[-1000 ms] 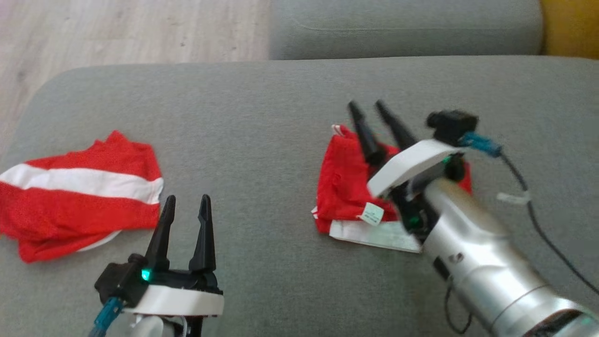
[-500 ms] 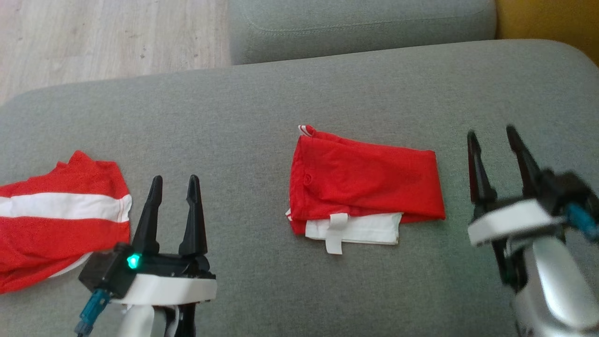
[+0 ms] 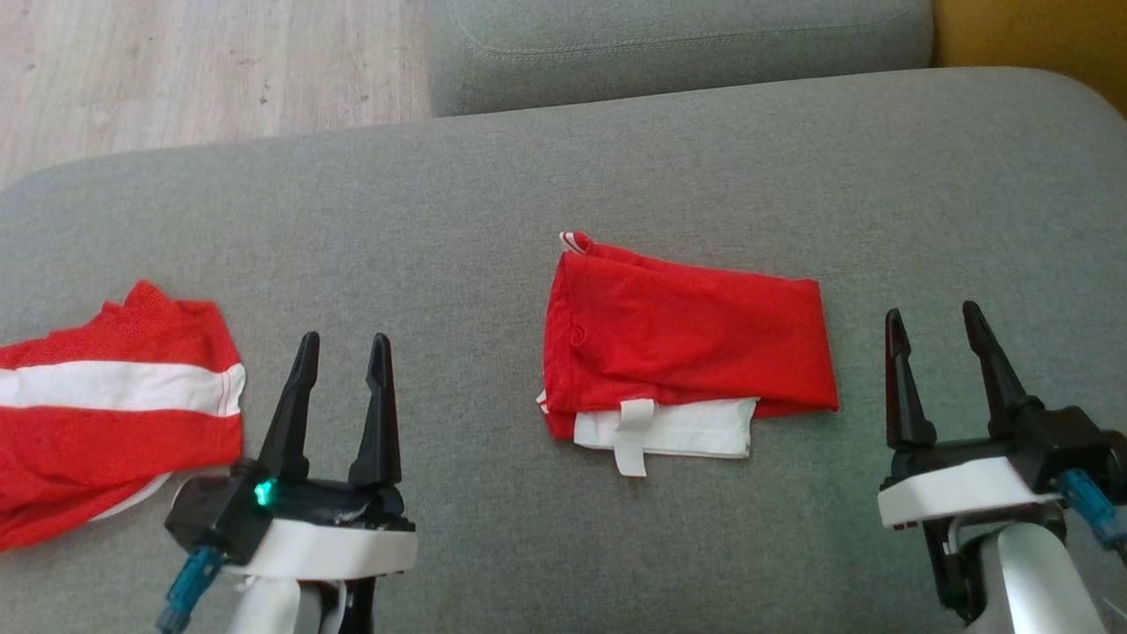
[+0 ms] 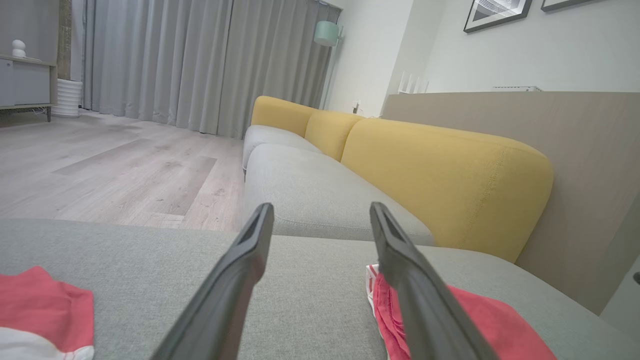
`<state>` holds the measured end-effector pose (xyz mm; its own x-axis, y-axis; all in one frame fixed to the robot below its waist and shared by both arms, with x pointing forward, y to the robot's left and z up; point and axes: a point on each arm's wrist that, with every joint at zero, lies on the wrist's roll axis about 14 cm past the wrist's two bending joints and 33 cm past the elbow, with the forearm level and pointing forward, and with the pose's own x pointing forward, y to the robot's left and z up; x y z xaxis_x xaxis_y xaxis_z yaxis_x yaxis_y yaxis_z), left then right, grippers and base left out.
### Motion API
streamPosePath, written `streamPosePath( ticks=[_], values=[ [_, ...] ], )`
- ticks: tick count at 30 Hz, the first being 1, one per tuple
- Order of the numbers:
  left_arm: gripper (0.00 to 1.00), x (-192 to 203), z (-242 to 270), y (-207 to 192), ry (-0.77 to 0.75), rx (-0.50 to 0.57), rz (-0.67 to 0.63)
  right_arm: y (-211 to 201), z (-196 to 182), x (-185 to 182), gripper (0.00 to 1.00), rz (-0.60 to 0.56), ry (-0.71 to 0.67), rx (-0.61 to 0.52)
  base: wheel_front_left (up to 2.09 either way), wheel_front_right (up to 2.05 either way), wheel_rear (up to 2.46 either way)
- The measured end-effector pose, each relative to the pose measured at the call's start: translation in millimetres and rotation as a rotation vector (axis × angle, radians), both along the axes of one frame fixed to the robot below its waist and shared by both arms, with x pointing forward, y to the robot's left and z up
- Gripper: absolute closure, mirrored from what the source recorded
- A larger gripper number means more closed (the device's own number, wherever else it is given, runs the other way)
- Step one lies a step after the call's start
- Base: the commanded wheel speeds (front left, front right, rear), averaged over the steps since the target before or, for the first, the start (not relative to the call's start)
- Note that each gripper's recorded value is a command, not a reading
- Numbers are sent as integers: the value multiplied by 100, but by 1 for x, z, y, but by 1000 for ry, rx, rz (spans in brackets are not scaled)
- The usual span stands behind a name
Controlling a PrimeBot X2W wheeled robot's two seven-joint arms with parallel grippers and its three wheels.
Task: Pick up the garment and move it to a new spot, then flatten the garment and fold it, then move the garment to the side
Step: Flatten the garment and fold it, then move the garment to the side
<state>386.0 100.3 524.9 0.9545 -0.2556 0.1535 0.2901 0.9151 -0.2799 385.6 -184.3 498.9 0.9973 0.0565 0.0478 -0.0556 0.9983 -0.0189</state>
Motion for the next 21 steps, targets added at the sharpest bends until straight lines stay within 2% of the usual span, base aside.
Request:
streamPosePath(
  ticks=[17,21],
  values=[
    [0,-3,0,0,-3,6,0,1,-4,0,0,2,11,9,0,0,0],
    [0,-2,-4,-1,12,6,-4,-4,-22,-1,0,-14,68,7,0,0,0]
  ],
)
